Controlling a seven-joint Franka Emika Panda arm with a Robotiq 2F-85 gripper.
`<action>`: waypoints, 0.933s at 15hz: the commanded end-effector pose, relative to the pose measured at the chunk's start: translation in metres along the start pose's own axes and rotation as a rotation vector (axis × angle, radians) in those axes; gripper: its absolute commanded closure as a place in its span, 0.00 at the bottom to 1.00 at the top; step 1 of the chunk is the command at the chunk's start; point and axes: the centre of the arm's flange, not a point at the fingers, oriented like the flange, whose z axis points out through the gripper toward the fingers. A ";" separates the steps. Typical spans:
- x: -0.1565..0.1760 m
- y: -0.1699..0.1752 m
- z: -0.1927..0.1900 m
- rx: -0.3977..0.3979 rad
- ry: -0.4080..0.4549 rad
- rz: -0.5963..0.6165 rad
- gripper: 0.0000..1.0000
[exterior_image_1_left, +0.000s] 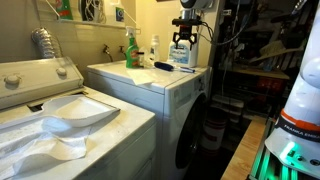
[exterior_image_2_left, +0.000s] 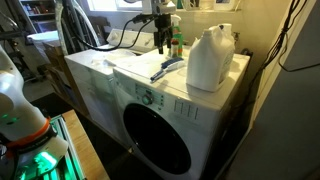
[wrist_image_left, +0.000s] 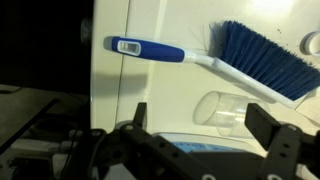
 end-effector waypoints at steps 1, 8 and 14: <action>0.020 -0.010 0.009 0.045 -0.004 0.001 0.00; 0.048 -0.039 0.047 0.080 -0.059 0.022 0.00; 0.062 -0.056 0.074 0.057 -0.056 0.052 0.00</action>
